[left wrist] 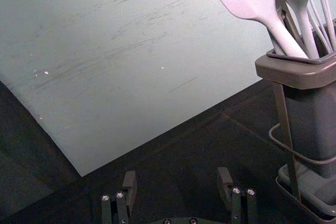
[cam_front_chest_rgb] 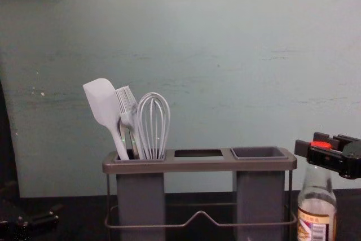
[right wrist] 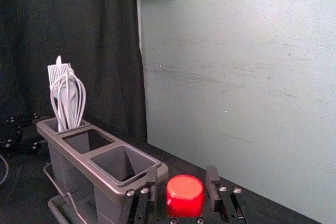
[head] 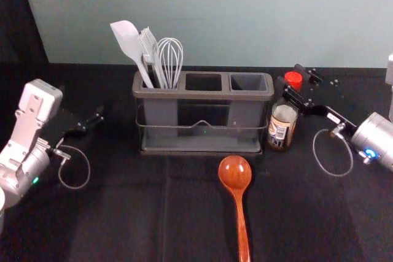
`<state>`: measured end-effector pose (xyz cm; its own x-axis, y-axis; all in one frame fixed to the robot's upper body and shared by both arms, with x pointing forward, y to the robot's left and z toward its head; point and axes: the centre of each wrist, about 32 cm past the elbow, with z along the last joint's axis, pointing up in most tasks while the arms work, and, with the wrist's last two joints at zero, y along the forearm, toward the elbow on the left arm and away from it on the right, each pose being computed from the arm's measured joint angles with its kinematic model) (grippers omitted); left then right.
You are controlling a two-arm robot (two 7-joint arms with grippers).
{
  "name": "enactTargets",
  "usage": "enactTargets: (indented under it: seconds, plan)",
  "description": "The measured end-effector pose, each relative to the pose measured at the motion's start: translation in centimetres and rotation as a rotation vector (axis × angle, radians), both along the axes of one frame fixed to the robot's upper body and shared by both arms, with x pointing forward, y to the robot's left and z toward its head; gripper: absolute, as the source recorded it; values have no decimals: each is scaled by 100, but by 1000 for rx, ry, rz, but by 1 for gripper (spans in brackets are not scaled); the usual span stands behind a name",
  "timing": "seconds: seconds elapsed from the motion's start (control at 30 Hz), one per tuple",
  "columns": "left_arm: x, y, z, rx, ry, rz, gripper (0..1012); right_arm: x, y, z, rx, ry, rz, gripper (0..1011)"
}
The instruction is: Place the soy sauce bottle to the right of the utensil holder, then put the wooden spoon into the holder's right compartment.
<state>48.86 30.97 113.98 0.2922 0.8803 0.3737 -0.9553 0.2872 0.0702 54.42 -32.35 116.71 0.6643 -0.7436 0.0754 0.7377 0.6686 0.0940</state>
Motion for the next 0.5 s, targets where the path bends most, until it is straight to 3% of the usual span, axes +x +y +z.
enactTargets:
  seconds: [0.3, 0.5]
  plan:
    - [0, 0, 0, 0, 0, 0, 1005, 7, 3, 90, 4, -21, 2, 862]
    - [0, 0, 0, 0, 0, 0, 1005, -2, -9, 202, -1, -40, -7, 987]
